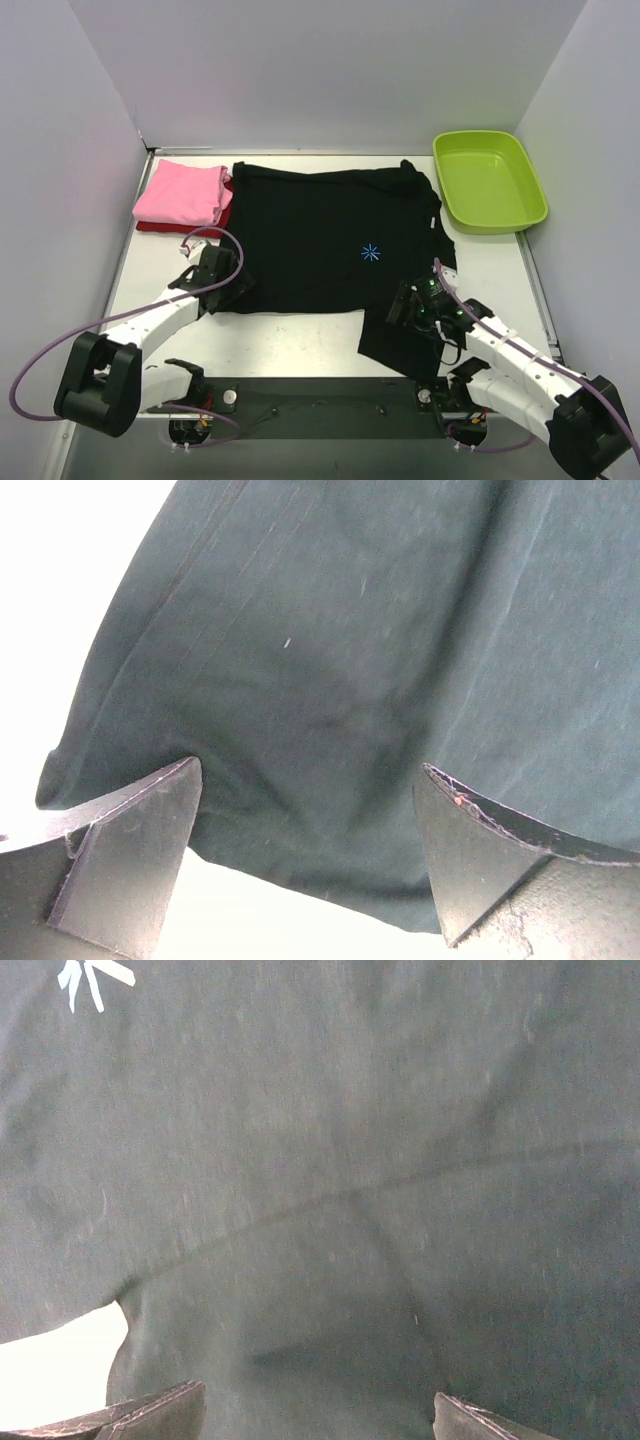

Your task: Fold and stack the t-shirts

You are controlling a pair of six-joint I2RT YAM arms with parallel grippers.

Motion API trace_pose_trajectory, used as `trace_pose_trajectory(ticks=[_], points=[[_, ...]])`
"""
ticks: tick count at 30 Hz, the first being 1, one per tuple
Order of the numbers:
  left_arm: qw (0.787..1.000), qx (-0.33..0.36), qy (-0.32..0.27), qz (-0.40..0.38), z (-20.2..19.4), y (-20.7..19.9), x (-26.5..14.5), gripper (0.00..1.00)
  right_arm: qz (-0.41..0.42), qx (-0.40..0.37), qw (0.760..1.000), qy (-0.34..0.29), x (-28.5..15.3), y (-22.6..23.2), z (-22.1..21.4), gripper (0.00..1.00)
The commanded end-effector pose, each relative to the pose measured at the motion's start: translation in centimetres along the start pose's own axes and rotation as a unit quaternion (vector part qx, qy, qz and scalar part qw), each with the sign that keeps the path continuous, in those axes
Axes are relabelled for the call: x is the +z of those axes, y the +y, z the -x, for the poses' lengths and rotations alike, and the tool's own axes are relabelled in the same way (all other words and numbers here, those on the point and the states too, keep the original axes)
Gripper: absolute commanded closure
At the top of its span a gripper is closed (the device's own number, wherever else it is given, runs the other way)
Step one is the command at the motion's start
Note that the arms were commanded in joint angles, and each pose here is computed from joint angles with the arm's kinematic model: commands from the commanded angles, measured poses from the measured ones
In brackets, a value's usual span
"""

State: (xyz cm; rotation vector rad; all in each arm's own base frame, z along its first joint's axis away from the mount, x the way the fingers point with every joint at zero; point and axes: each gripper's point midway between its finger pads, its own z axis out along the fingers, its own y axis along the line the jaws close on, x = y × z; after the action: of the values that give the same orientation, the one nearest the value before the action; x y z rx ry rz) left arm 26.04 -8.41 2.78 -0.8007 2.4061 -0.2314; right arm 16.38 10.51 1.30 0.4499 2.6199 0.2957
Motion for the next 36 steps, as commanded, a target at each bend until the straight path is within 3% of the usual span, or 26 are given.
trace_pose_trajectory(ticks=[1,9,15,20,23,29,32,33,35,36], points=[[0.995,0.009,0.069,0.072,-4.8,5.1,-1.4,0.03,-0.059,0.003,0.997,0.051,-1.0,-3.0,-3.4,0.02],[0.996,-0.001,0.056,0.068,-5.4,6.7,-3.5,0.03,-0.074,0.005,0.996,0.053,-1.7,-3.7,-4.5,0.02],[0.998,-0.016,0.037,0.043,-4.6,5.7,-5.1,0.02,-0.073,-0.004,0.997,0.007,-3.1,-2.8,-2.0,0.02],[0.998,-0.022,-0.028,-0.045,1.2,-0.6,-8.9,0.03,-0.022,-0.020,0.994,-0.110,-7.1,2.2,5.6,0.00],[0.994,-0.014,-0.063,-0.091,5.3,-5.0,-11.6,0.03,-0.002,-0.030,0.989,-0.145,-8.6,5.5,9.1,0.00],[0.981,0.033,-0.118,-0.151,13.2,-14.0,-14.9,0.03,0.043,-0.043,0.989,-0.137,-7.2,10.8,11.0,0.00],[0.979,0.054,-0.101,-0.169,15.5,-16.4,-12.7,0.03,0.061,-0.046,0.990,-0.120,-5.9,12.0,10.4,0.00],[0.978,0.037,-0.110,-0.172,18.1,-16.3,-12.3,0.03,0.060,-0.048,0.991,-0.112,-5.3,11.9,9.8,0.00],[0.980,0.026,-0.057,-0.187,18.6,-16.6,-9.1,0.03,0.065,-0.048,0.991,-0.106,-5.0,11.9,9.3,0.00],[0.979,0.013,-0.063,-0.192,20.5,-16.3,-8.4,0.03,0.067,-0.048,0.991,-0.106,-4.9,11.6,9.0,0.00]])
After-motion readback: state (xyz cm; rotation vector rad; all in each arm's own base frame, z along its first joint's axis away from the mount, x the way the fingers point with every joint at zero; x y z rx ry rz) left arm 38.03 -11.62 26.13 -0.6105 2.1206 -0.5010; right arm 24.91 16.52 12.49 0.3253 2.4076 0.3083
